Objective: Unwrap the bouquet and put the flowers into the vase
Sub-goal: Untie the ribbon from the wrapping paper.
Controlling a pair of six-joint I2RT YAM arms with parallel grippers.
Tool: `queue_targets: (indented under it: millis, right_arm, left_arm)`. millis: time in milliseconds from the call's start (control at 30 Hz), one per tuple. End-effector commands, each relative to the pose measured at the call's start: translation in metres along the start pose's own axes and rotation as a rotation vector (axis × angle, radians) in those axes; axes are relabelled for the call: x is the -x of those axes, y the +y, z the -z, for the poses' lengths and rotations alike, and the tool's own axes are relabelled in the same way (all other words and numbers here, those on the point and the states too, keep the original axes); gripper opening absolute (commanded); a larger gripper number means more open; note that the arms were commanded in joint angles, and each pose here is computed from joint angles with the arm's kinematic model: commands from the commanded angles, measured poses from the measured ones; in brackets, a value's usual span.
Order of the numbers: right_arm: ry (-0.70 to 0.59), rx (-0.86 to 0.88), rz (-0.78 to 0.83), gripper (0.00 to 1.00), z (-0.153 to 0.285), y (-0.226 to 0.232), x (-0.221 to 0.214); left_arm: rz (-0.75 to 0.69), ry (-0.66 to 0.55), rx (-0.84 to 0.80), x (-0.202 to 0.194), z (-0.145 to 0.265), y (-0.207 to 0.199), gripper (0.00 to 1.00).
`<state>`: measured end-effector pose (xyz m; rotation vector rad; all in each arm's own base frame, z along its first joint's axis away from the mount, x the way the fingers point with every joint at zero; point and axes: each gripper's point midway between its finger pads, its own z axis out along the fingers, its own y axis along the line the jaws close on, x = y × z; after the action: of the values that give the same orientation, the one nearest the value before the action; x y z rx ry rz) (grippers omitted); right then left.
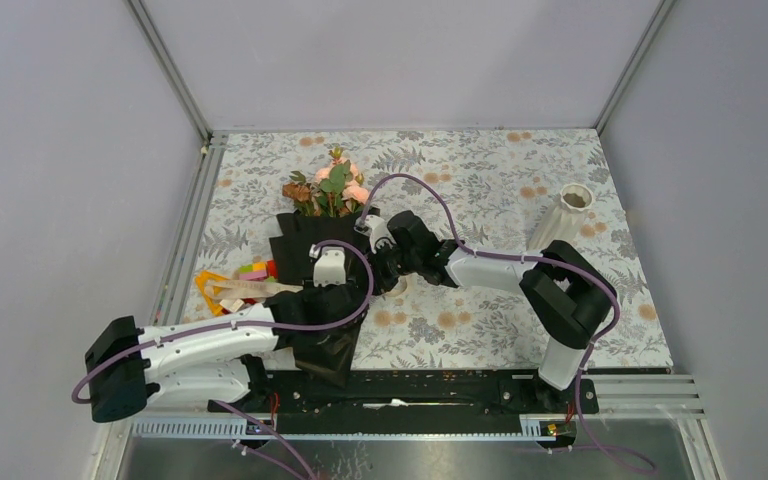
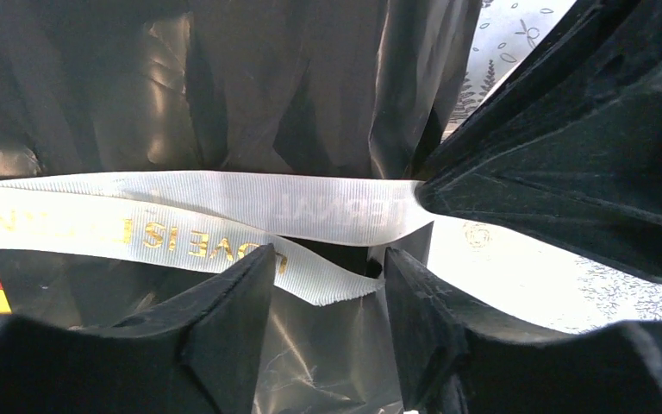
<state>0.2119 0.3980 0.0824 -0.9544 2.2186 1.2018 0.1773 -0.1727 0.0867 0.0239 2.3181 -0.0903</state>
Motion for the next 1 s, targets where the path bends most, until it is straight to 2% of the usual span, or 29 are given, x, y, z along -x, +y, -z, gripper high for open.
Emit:
queue_targets:
  millis: [0,200,533,700,767,967]
  right_arm:
    - [-0.008,0.040,0.038,0.22,-0.004,0.011,0.011]
    - [-0.020,0.026,0.041,0.13,-0.002,0.009,0.013]
    - [-0.021,0.020,0.040,0.09,-0.002,0.009,0.012]
    - [-0.027,0.020,0.044,0.00,-0.001,0.009,0.014]
    - [-0.031,0.023,0.045,0.00,0.000,0.010,0.014]
    - [-0.147,-0.086,0.059,0.00,0.022,0.003,0.027]
  left_arm:
    - [0.010,-0.026,0.015,0.006,-0.003,-0.001,0.51]
    - [0.016,-0.020,0.008,0.008,-0.001,-0.004,0.35]
    - [0.023,-0.019,0.021,0.013,0.006,0.001,0.24]
    - [0.036,-0.026,0.004,0.018,0.011,-0.001,0.19]
    - [0.047,-0.032,-0.006,0.020,0.013,-0.001,0.17]
    - [0.080,-0.049,-0.025,0.024,0.019,0.001,0.07]
